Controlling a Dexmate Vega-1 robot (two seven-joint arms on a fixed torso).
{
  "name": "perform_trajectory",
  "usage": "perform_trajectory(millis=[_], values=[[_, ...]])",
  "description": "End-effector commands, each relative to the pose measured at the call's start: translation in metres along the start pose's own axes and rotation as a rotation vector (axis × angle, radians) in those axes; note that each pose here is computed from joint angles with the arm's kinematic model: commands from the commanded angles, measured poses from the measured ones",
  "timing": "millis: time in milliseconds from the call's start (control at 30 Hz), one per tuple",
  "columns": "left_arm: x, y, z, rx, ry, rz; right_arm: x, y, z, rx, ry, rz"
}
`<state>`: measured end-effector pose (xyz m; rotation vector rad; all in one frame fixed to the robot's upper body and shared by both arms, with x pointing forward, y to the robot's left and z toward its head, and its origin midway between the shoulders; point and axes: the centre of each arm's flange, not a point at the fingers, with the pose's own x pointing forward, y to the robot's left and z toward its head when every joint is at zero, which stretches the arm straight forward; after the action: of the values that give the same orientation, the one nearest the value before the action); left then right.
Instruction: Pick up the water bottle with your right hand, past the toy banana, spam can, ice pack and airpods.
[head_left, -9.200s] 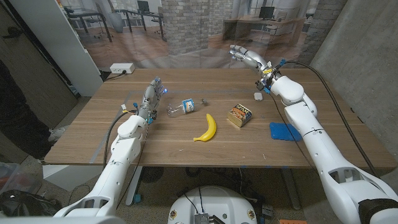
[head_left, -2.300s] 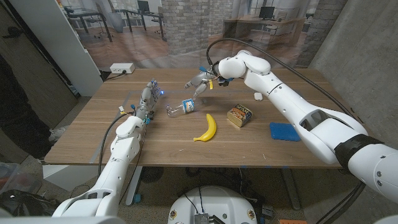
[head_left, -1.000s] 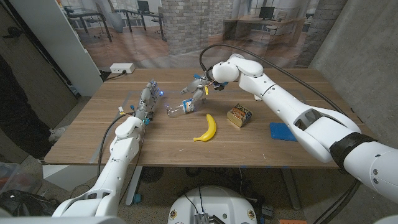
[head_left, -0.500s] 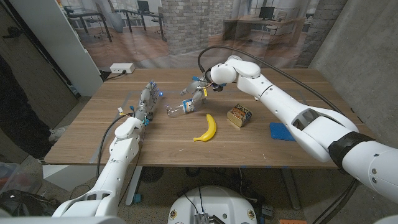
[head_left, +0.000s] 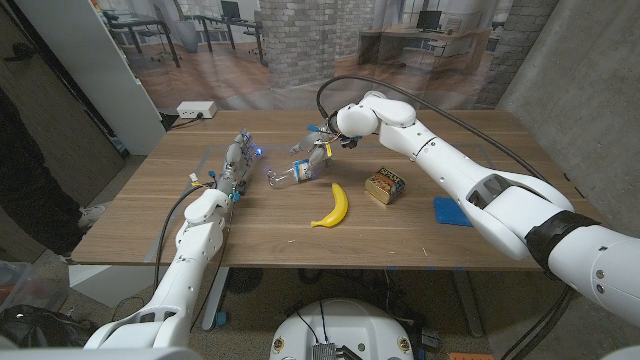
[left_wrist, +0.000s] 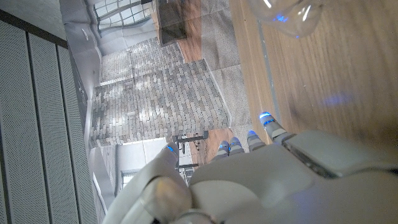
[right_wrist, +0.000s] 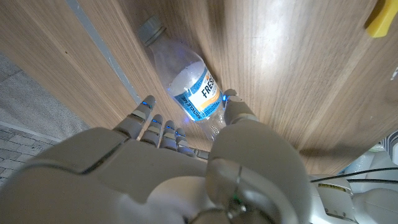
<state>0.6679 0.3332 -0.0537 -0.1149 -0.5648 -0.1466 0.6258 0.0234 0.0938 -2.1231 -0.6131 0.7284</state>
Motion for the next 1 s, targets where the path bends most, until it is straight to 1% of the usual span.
perform_trajectory(millis=[33,533,1000], values=[[-0.001,0.001,-0.002,-0.003,0.005,0.004,0.006,0.002,0.003,-0.004,-0.003,0.012],[-0.001,0.003,-0.002,-0.005,0.007,0.007,0.014,0.002,0.006,-0.017,-0.007,0.025],[0.001,0.004,-0.003,-0.006,0.010,0.002,0.019,0.001,0.008,-0.025,-0.005,0.031]])
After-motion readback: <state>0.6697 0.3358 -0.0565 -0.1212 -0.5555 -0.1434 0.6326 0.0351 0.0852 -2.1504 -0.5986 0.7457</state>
